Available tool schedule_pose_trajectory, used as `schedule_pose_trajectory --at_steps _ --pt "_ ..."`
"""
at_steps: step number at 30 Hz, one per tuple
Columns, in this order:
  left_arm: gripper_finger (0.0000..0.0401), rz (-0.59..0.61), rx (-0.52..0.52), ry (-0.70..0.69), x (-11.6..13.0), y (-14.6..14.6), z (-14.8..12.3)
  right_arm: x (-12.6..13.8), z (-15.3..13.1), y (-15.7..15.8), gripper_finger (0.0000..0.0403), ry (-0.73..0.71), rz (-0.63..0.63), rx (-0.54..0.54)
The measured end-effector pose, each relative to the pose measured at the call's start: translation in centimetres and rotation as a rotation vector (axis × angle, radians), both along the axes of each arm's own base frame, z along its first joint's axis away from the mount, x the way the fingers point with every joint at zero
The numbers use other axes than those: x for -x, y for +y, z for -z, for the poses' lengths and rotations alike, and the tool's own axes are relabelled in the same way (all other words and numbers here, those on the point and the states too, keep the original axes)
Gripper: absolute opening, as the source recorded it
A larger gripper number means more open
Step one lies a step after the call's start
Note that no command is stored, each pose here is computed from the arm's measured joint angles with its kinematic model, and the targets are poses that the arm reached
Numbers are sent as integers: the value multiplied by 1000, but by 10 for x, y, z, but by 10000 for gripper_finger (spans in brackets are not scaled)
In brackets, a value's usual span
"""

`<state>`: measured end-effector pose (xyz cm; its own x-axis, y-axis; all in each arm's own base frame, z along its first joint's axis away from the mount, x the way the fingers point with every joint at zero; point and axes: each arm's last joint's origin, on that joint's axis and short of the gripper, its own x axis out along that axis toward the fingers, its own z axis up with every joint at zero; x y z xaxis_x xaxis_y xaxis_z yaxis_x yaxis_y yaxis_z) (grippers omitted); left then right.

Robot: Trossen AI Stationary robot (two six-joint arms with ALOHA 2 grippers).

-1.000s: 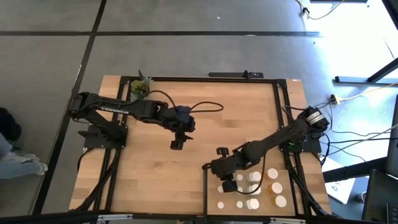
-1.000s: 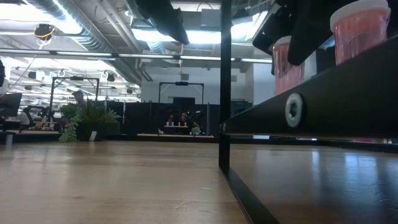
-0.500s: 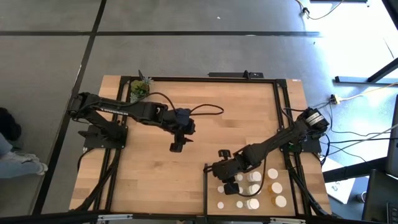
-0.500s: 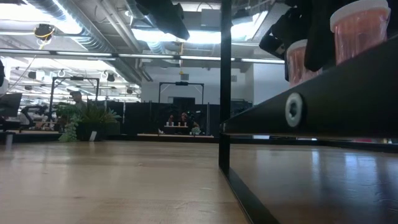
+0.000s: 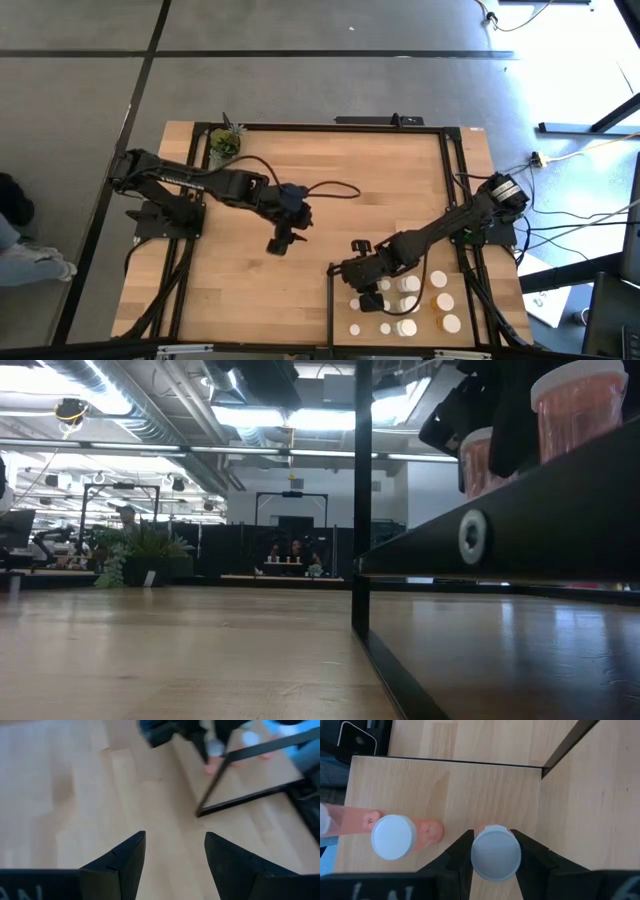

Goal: Pick and place medicine bottles onto shelf by color
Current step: Put the pink pill bottle on the shelf aligned with the other pink pill bottles

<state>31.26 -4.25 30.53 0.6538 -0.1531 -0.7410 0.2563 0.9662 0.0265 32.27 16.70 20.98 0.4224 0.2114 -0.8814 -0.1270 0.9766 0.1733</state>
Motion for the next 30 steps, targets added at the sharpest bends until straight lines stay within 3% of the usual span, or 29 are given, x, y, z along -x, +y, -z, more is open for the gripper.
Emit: schedule_pose_trajectory --at_steps 14,24,30 --pt "198 42 20 3 1 -8 0 0 0 -1 124 0 0 1" --pt "198 42 19 3 1 -8 0 0 0 -1 196 -3 -5 4" --pt "198 42 19 3 1 -8 0 -2 0 -3 212 -7 -13 11"
